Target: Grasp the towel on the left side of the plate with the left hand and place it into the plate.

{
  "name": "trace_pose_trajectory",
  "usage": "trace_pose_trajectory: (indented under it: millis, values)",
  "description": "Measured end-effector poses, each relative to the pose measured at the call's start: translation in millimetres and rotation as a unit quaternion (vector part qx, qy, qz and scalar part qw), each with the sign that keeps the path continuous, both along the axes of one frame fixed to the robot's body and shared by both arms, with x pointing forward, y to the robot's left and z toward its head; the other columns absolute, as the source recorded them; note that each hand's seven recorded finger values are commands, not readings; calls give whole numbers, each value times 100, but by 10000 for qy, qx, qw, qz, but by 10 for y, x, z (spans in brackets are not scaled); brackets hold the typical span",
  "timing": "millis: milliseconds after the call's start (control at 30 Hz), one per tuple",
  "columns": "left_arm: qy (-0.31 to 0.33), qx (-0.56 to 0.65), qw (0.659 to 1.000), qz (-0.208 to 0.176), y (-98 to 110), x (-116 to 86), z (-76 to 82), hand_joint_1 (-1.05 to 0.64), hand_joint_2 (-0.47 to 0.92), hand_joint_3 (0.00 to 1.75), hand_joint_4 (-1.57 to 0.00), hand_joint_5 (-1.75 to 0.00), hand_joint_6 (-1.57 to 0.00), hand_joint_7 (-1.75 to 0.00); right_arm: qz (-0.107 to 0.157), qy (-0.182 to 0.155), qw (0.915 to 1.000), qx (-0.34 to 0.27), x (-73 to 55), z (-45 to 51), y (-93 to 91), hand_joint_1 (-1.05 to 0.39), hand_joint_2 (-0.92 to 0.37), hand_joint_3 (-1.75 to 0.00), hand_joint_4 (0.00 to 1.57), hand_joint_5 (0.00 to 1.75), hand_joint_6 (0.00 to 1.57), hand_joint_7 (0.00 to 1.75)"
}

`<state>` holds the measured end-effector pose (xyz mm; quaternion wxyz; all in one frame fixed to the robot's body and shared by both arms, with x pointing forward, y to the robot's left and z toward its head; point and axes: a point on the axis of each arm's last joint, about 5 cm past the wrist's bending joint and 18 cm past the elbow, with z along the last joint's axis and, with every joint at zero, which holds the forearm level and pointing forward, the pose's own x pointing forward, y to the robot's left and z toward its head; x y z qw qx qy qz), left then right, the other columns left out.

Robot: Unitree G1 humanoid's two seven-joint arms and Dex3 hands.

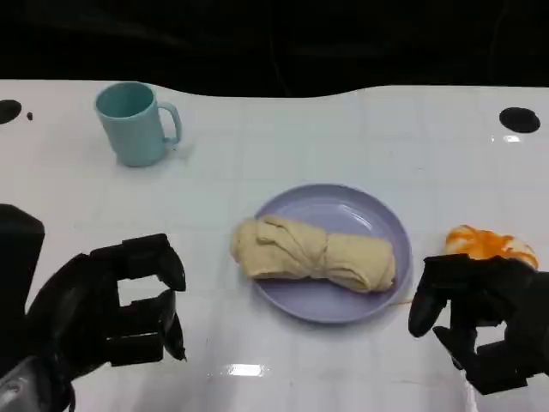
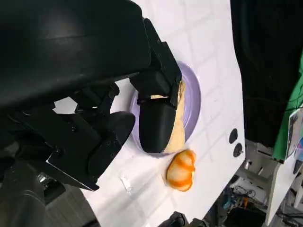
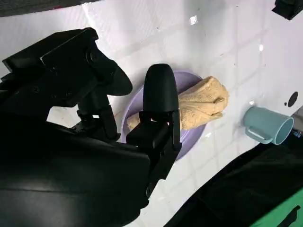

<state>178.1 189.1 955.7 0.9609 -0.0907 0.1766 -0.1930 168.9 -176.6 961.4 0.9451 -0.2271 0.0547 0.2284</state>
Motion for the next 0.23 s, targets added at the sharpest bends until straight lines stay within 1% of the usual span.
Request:
trace_pose_trajectory:
  millis: [233]
  values:
    - [-29,86,10000,-22,-5,3,4,-2,50,141,-86,-175,-71,-175,0,1,10000,1,-1,0,0,2,-53,-114,72,174,71,143]
